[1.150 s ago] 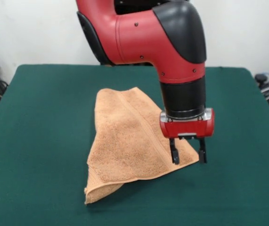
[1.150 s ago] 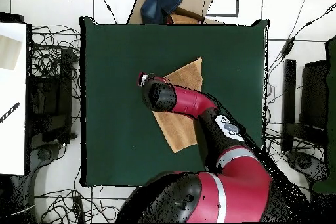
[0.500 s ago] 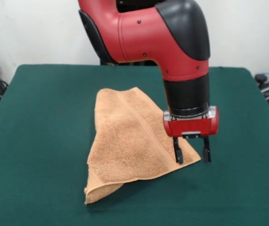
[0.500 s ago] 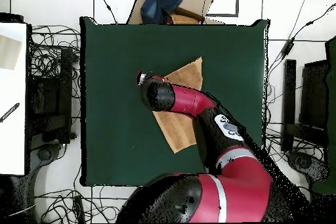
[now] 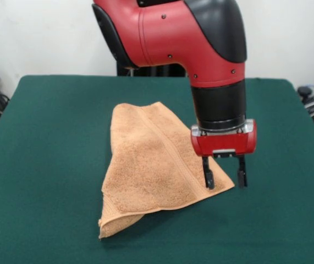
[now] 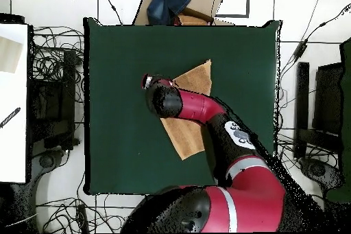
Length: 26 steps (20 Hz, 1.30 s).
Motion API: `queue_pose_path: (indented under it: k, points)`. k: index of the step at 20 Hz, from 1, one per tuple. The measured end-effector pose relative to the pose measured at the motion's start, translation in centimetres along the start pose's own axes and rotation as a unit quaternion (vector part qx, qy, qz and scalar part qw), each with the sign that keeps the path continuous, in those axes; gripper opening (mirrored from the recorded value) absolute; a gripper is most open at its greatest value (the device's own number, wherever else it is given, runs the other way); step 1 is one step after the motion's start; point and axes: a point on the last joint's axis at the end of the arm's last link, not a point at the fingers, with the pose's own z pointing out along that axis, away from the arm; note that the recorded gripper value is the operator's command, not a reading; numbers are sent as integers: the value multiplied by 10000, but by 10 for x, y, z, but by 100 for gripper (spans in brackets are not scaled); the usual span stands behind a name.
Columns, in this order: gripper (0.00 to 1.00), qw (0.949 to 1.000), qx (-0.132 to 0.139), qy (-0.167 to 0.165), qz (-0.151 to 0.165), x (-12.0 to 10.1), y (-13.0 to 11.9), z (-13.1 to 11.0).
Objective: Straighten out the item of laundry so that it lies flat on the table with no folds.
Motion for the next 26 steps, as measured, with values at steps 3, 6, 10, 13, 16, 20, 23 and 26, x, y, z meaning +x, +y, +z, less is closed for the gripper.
queue_pose_path:
  k: [3, 6, 10, 13, 16, 20, 23, 26]
  points:
    - [100, 10000, 1, -68, -4, 2, 1, 1]
    - [100, 9999, 4, -156, -38, 2, 2, 2]
    - [100, 9997, 4, -241, -60, 2, 3, 4]
    - [100, 9996, 5, -280, -62, 4, 4, 4]
    - [100, 9996, 2, -286, -61, 8, 4, 5]
    - [100, 9994, 1, -317, -109, 14, 5, 6]
    - [100, 9994, -1, -330, -134, 18, 5, 6]
    - [100, 9994, -7, -316, -159, 26, 6, 6]
